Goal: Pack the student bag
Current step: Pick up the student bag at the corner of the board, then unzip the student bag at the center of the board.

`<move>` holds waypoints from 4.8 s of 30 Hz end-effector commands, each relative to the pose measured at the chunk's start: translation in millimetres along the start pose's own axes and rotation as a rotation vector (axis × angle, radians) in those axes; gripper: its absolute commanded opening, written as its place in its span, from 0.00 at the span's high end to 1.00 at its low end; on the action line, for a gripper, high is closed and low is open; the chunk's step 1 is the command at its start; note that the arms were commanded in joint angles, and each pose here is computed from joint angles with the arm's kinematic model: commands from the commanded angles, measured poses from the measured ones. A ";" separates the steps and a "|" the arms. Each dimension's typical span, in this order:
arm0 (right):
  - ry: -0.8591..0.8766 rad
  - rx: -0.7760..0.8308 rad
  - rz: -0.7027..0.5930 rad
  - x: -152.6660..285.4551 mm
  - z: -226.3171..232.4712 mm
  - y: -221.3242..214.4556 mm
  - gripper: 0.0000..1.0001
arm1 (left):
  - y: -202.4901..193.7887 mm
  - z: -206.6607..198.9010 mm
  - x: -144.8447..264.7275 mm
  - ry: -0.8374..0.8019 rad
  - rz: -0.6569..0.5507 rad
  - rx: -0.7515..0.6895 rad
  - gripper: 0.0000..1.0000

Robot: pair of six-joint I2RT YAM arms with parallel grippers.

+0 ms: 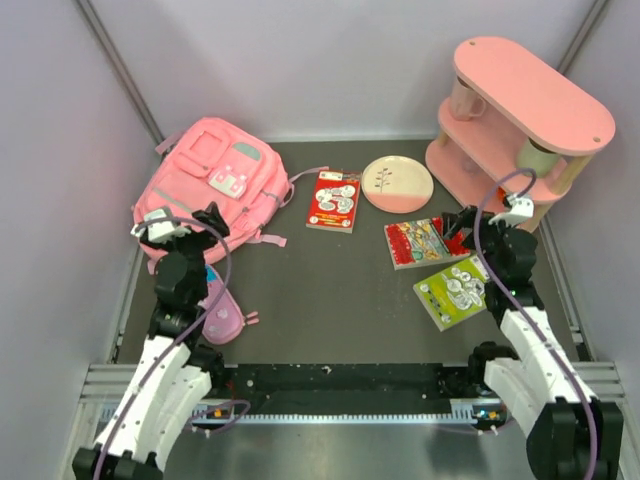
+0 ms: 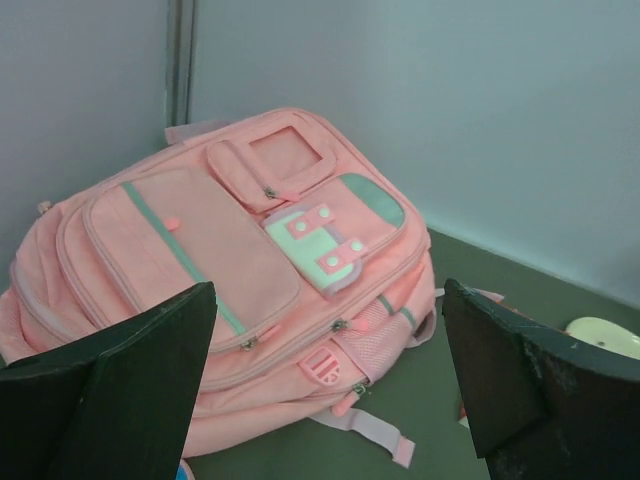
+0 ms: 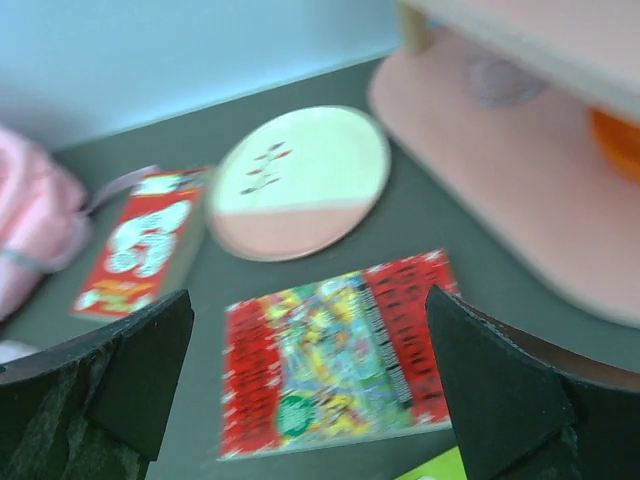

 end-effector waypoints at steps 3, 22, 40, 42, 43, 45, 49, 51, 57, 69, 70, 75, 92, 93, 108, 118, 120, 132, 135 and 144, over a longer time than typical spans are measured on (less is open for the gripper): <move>0.367 -0.353 0.254 49.3 61.4 -44.5 0.01 | -35.0 7.7 48.6 0.012 0.274 0.149 0.01; 0.682 -0.425 0.559 68.8 212.8 -47.2 0.01 | -42.2 1.5 82.7 -0.004 0.523 0.189 0.01; 0.661 -0.537 0.783 -120.2 385.7 -120.0 0.07 | -60.0 -12.6 62.3 0.006 0.666 0.167 0.01; 0.616 -0.529 0.821 -138.3 383.6 -151.1 0.09 | -62.9 -13.3 63.4 0.003 0.677 0.173 0.01; 0.611 -0.530 0.815 -144.9 389.3 -147.3 0.10 | -62.3 -13.4 63.7 0.002 0.671 0.180 0.01; 0.560 -0.532 0.843 -157.8 384.2 -173.7 0.12 | -67.0 -10.5 64.8 0.015 0.665 0.185 0.01; 0.536 -0.528 0.834 -176.3 385.5 -190.2 0.17 | -66.2 -8.2 70.4 0.024 0.639 0.227 0.01; 0.510 -0.522 0.844 -184.2 381.8 -208.8 0.18 | -67.8 -7.4 74.0 0.019 0.639 0.235 0.01; 0.530 -0.555 0.818 -206.3 396.6 -216.0 0.18 | -60.6 -4.6 80.7 0.003 0.604 0.232 0.01; 0.505 -0.533 0.837 -206.9 398.1 -240.9 0.38 | -69.0 -2.0 96.0 -0.015 0.623 0.259 0.01; 0.502 -0.529 0.842 -206.0 397.7 -242.9 0.43 | -69.6 -2.1 96.6 -0.018 0.625 0.258 0.01; 0.513 -0.516 0.841 -205.6 400.2 -246.0 0.32 | -73.1 -4.7 100.3 -0.046 0.649 0.251 0.01; 0.664 -0.479 0.692 -189.1 440.0 -149.7 1.00 | -63.4 -12.9 97.9 -0.108 0.649 0.221 0.01; 0.661 -0.481 0.657 -189.4 439.6 -131.6 1.00 | -61.5 -13.9 97.3 -0.114 0.643 0.223 0.01; 0.565 -0.524 0.319 -115.0 333.1 38.4 1.00 | -35.7 -84.2 75.7 -0.506 0.631 0.260 0.10; 0.393 -0.435 0.440 -36.0 236.4 -43.2 1.00 | -40.3 -170.0 112.1 -0.717 0.653 0.256 0.15; 0.395 -0.431 0.443 -24.2 230.1 -42.2 1.00 | -46.4 -183.6 127.2 -0.719 0.661 0.238 0.15; 0.413 -0.398 0.488 18.0 204.8 -56.7 1.00 | -118.4 -227.1 180.9 -0.585 0.760 0.193 0.20; 0.424 -0.399 0.497 26.7 202.8 -55.9 1.00 | -127.6 -232.4 180.1 -0.541 0.749 0.210 0.23; 0.468 -0.464 0.508 53.1 207.3 -46.4 1.00 | -137.9 -257.3 169.2 -0.499 0.698 0.229 0.28</move>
Point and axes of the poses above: each gripper's point midway between its finger pads, its own x axis back along the fingers, its own z axis along the line the jaws close on, y = z × x, the point moved 3 cm from there along x, back along the fingers, and after that the axes turned 4 degrees about -x, right-handed, at the moved point
